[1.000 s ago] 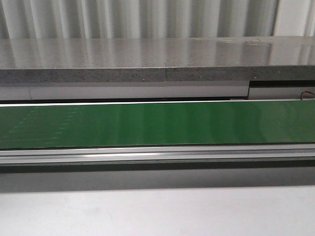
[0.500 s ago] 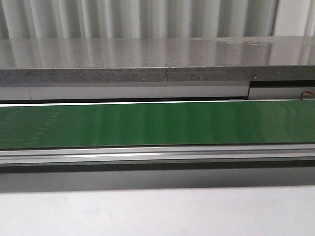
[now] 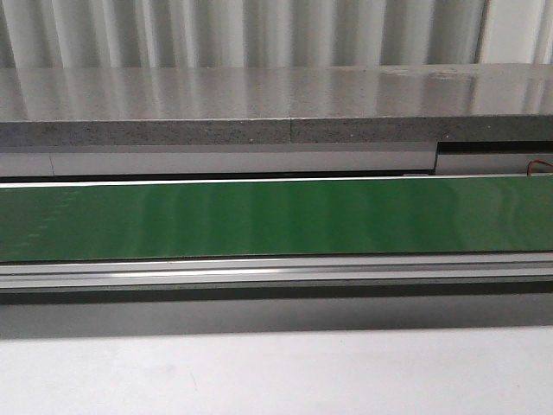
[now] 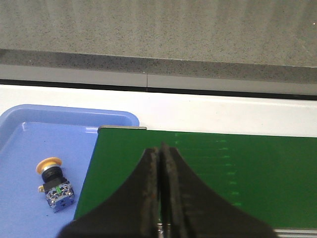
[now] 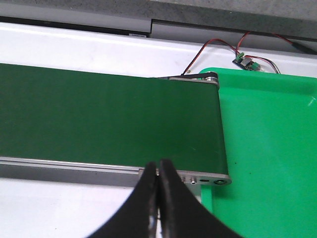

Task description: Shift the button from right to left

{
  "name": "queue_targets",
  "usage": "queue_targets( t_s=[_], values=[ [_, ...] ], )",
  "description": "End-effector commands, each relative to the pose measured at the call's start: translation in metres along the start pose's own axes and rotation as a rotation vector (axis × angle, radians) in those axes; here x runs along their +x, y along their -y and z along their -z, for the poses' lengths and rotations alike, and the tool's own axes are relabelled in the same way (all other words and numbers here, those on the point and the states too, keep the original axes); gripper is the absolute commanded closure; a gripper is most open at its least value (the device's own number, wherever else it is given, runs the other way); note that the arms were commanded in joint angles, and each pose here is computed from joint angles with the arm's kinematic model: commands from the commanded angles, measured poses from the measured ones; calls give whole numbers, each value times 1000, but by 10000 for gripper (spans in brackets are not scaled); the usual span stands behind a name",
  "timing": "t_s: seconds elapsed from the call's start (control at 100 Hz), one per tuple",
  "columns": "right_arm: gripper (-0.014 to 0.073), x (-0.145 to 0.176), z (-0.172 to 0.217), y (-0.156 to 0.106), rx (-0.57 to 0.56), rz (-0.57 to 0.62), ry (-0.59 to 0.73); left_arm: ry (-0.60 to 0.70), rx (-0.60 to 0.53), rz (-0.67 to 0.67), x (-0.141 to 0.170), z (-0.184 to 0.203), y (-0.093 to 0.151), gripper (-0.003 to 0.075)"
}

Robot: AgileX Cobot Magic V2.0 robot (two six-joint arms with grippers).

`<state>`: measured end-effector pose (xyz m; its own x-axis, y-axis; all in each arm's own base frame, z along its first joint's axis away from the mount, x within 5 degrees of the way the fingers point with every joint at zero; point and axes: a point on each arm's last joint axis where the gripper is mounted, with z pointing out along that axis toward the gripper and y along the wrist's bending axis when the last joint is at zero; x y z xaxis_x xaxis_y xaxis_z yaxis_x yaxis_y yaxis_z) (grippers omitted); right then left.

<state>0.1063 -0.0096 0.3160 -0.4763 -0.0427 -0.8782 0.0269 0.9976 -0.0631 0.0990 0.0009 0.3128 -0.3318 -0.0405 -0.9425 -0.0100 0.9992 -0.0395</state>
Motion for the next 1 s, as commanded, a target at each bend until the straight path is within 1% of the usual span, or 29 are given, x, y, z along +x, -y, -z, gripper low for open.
queue_targets(
  t_s=[0.0, 0.22, 0.31, 0.43, 0.48, 0.59, 0.65, 0.71, 0.77, 0.85, 0.99],
  values=[
    [662, -13, 5, 2, 20, -4, 95, 94, 2, 10, -15, 3, 0, 740],
    [662, -13, 5, 2, 20, -4, 95, 92, 14, 6, -14, 3, 2, 740],
    [662, -13, 5, 2, 20, -4, 95, 89, 15, -34, -14, 3, 2, 740],
    [662, -13, 5, 2, 20, -4, 95, 86, 27, -39, -13, 2, 4, 740],
    [662, -13, 5, 2, 20, -4, 95, 108, 30, -54, -14, 2, 4, 740],
    [662, -13, 5, 2, 20, -4, 95, 223, 38, -109, -14, -2, 6, 740],
    [662, -13, 5, 2, 20, -4, 95, 279, 56, -143, -8, -4, 8, 740],
    [662, -13, 5, 2, 20, -4, 95, 301, 77, -166, 2, -4, 10, 740],
    [662, -13, 5, 2, 20, -4, 95, 321, 98, -155, 11, -2, 11, 740],
    [662, -13, 5, 2, 20, -4, 95, 317, 107, -119, 26, 0, 10, 740],
    [662, -13, 5, 2, 20, -4, 95, 343, 79, -91, 49, 7, 5, 740]
  ],
)
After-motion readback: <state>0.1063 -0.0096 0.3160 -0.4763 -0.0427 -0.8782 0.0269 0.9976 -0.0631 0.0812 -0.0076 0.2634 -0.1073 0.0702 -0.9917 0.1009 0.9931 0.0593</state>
